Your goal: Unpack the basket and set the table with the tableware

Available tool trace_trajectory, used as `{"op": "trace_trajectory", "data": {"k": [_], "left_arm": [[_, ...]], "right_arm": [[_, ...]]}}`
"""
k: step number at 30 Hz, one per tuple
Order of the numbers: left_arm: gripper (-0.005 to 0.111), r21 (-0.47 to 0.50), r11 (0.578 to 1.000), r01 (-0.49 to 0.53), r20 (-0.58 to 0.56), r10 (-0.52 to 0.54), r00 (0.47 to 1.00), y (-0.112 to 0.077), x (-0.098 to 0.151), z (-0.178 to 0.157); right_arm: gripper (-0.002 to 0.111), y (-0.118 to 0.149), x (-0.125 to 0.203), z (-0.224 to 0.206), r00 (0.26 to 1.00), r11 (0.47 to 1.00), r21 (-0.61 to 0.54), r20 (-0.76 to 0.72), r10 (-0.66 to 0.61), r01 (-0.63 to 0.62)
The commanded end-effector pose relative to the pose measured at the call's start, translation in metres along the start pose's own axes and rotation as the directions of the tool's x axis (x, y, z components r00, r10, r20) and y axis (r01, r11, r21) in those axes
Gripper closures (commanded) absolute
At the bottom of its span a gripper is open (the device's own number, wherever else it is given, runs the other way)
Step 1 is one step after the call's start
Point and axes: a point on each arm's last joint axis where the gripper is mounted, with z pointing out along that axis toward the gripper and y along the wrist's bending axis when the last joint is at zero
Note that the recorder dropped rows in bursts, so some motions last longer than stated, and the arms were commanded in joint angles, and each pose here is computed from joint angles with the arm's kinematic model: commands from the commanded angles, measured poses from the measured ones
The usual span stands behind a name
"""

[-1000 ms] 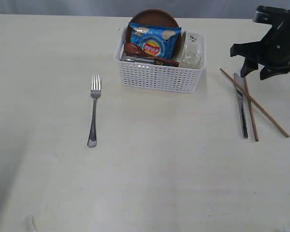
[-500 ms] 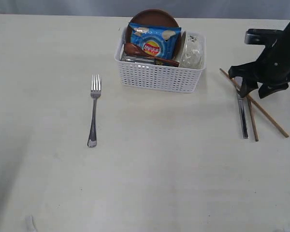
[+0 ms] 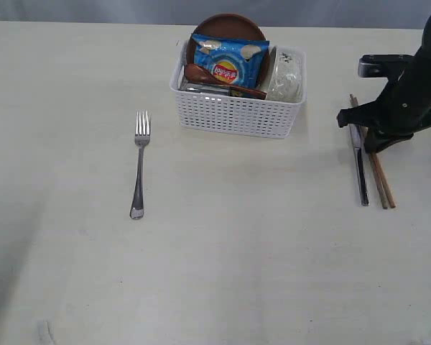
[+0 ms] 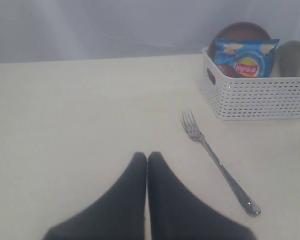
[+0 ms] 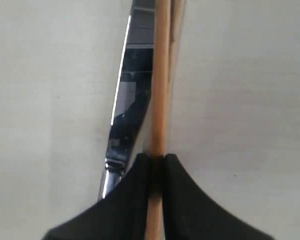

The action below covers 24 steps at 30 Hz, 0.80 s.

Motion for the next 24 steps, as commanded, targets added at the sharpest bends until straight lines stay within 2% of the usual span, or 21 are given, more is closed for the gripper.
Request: {"op": "trace_trajectory", "data": {"k": [1, 9, 21, 23, 24], "left_arm": [[0.107, 0.005, 1.000, -0.002, 0.001, 0.002, 1.000, -0.0002, 0.0008, 0.0001], [0.107, 0.005, 1.000, -0.002, 0.001, 0.002, 1.000, -0.0002, 0.0008, 0.0001], [0.107, 0.005, 1.000, -0.002, 0.001, 0.002, 1.000, -0.0002, 0.0008, 0.0001], [0.107, 0.005, 1.000, -0.002, 0.001, 0.002, 1.000, -0.0002, 0.0008, 0.0001], [0.107, 0.005, 1.000, -0.002, 0.001, 0.002, 1.000, -0.0002, 0.0008, 0.0001]], "right_arm": [[0.109, -0.0032, 0.0004, 0.0012, 1.000, 0.999, 0.031, 0.009, 0.028, -0.028], [0.109, -0.0071, 0.0009, 0.0010, 0.988, 0.985, 0.073, 0.014, 0.154, -0.154], [0.108, -0.0068, 0.0014, 0.0003, 0.987, 0.984, 0.069, 0.009, 0.161, -0.161], [0.098, -0.0066, 0.0013, -0.0003, 0.987, 0.984, 0.068, 0.011, 0.162, -0.163], [0.085, -0.0065, -0.0010, -0.0027, 0.986, 0.984, 0.065, 0.019, 0.164, -0.165]]}}
